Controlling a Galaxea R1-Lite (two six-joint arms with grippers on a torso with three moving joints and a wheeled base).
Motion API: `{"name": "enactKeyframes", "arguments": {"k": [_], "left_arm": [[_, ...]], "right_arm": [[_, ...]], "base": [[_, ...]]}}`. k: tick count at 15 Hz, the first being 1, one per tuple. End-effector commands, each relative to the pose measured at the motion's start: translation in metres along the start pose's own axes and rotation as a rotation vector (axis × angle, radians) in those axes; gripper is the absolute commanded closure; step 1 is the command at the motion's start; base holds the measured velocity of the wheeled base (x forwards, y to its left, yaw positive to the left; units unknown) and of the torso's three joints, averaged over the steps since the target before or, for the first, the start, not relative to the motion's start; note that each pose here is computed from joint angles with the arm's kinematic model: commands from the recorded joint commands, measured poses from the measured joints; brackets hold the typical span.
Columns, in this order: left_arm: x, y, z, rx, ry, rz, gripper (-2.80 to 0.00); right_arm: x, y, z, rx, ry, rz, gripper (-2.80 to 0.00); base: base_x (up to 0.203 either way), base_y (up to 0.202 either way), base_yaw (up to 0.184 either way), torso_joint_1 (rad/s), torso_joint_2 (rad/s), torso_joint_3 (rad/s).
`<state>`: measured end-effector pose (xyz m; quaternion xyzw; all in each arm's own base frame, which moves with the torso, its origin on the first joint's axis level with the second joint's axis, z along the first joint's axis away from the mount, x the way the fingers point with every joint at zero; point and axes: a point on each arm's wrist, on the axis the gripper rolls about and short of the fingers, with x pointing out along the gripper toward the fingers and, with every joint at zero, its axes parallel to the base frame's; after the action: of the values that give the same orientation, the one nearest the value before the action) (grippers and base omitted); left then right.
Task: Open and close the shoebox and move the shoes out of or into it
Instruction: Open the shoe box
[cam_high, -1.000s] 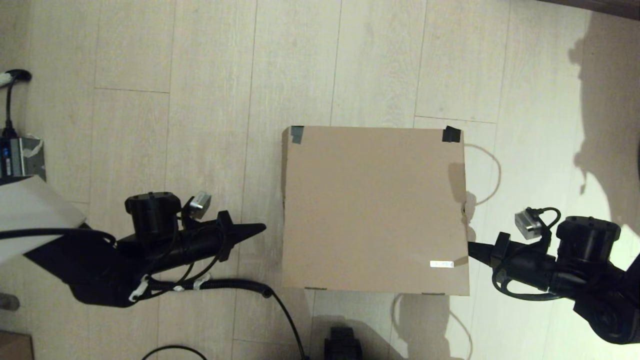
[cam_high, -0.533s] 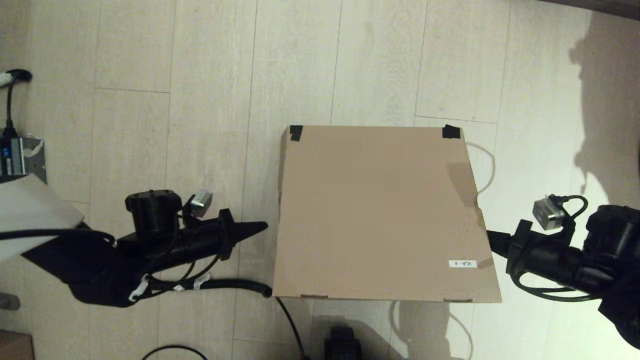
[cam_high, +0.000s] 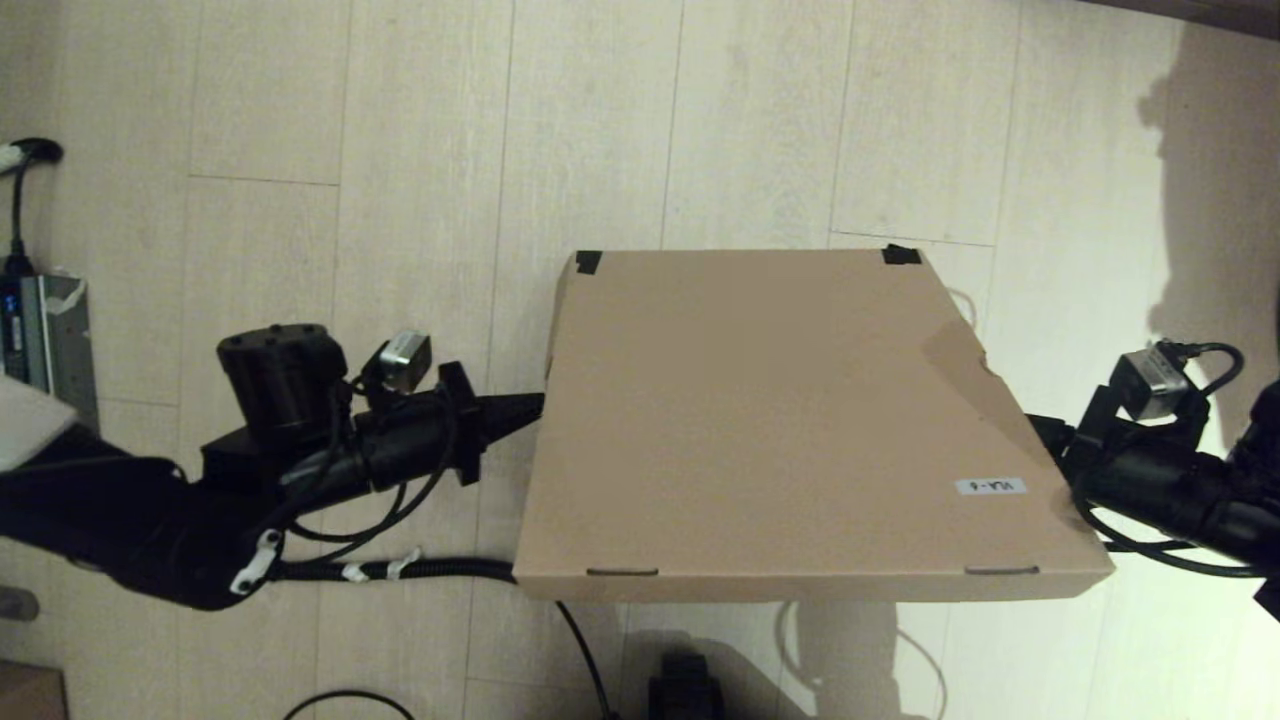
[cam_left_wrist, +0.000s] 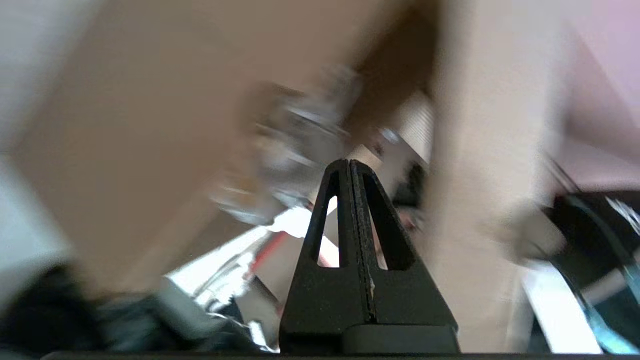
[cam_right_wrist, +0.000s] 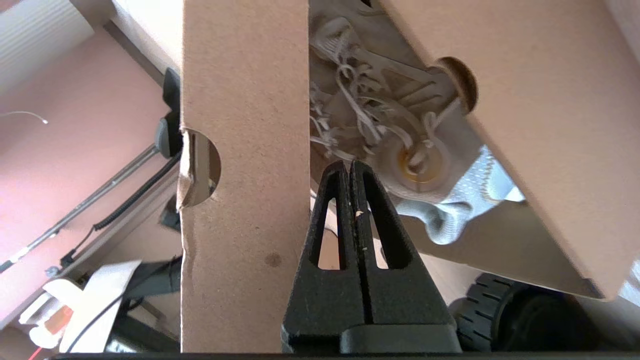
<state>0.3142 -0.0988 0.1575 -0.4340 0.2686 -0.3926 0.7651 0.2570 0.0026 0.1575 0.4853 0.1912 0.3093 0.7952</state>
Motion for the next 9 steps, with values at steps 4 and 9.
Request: {"name": "enactKeyframes", "arguments": {"k": [4,9], "left_arm": [[-0.012,-0.063,-0.015,0.063,0.017,-0.147,0.00],[-0.041,-0.091,-0.017,0.102,-0.096,-0.170,0.00]], "right_arm": [[0.008,0.031,0.026,-0.020,-0.040,0.080,0.00],[0.016,0.043,0.041,-0.003,-0.052,0.102,0.00]], "base": [[0.000,0.000,0.000,0.000,0.00,0.000],[0.000,0.000,0.000,0.000,0.00,0.000]]}}
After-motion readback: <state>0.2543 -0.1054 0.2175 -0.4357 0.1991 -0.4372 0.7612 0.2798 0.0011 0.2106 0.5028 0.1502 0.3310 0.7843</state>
